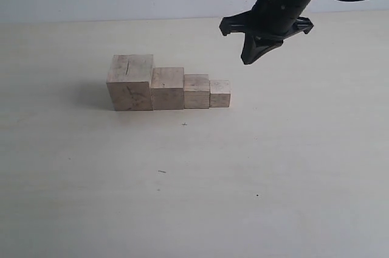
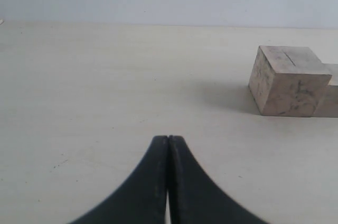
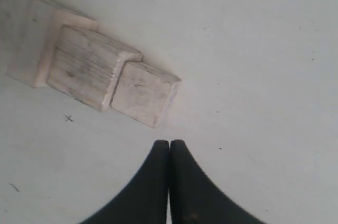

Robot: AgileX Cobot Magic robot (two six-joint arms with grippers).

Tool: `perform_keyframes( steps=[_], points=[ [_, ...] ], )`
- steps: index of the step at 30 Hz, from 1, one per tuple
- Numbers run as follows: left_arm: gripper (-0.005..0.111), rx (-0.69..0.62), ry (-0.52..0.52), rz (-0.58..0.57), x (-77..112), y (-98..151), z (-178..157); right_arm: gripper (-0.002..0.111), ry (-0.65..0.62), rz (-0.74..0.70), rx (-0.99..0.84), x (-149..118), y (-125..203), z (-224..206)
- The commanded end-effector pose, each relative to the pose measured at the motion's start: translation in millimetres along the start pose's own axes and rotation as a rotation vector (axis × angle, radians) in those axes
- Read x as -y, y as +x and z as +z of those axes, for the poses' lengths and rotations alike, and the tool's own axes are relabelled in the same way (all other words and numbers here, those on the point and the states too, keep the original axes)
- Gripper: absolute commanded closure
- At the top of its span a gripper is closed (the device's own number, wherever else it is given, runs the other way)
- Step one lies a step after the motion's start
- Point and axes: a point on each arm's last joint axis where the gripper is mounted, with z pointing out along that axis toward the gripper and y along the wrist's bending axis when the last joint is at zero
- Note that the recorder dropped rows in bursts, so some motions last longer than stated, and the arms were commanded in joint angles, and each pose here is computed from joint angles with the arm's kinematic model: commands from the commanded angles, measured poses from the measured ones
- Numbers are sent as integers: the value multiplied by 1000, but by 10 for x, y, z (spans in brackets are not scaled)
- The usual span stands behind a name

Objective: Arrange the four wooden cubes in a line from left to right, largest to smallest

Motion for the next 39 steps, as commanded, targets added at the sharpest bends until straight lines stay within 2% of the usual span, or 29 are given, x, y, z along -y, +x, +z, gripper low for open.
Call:
perform_keyframes(
  steps=[1,4,14,25,31,39],
  points=[
    [107,20,-6,1,-4,-15,-5,108,-30,56,143,-79,148,-209],
    [107,20,-6,1,-4,-15,-5,108,-11,48,236,-130,373,-406],
    [107,20,-6,1,-4,-15,-5,108,-18,-17,345,-305,1367,-956],
    [107,20,-6,1,-4,-15,-5,108,-128,107,574,-430,2181,-1371],
    [107,20,-6,1,-4,-15,-5,108,-132,94,739,-435,2474,-1533],
    [107,20,-6,1,-4,-15,-5,108,-145,63,869,-475,2621,-1738]
  ],
)
